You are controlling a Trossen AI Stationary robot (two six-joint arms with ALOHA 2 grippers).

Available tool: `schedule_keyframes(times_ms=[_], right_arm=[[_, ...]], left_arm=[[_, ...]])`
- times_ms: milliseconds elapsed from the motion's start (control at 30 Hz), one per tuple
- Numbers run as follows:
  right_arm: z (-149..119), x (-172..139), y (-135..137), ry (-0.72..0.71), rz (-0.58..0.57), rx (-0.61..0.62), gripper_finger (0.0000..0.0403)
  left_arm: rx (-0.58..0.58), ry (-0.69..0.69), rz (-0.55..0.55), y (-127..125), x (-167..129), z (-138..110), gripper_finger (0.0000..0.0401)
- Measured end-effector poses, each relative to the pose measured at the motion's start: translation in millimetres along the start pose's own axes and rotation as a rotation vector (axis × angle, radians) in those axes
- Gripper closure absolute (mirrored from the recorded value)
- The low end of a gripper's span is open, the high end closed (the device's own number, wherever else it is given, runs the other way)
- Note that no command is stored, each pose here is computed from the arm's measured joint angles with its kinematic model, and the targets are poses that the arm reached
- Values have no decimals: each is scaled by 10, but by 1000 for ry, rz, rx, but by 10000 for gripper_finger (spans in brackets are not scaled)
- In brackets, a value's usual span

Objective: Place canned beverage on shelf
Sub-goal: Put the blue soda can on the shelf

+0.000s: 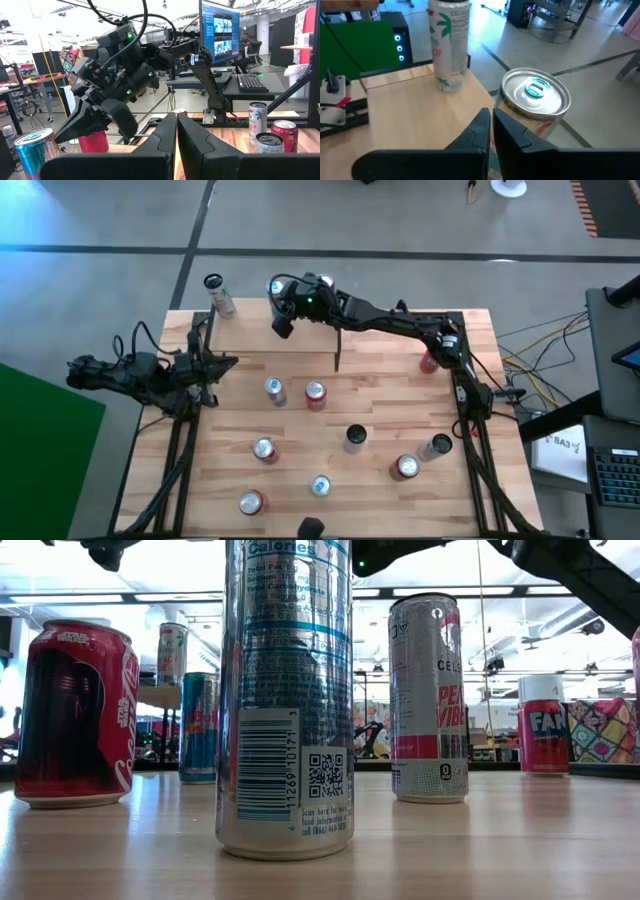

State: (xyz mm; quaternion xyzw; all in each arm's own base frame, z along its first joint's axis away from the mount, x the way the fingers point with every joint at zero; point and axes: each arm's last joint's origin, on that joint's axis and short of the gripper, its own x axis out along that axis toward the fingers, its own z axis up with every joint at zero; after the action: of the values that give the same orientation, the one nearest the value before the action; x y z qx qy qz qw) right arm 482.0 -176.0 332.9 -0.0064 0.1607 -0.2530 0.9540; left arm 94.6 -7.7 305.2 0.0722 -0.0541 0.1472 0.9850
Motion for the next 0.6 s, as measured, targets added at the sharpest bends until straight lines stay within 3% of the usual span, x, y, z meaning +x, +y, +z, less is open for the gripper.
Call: schedule_keyframes(times_ms=[300, 600], right_arm=[[-51, 51, -46, 14, -72, 2, 390], [-54, 31, 66, 20, -55, -7, 390]], left_arm=[[0, 0, 0, 0, 0, 0, 401], [1, 0, 0, 0, 0, -1, 401]])
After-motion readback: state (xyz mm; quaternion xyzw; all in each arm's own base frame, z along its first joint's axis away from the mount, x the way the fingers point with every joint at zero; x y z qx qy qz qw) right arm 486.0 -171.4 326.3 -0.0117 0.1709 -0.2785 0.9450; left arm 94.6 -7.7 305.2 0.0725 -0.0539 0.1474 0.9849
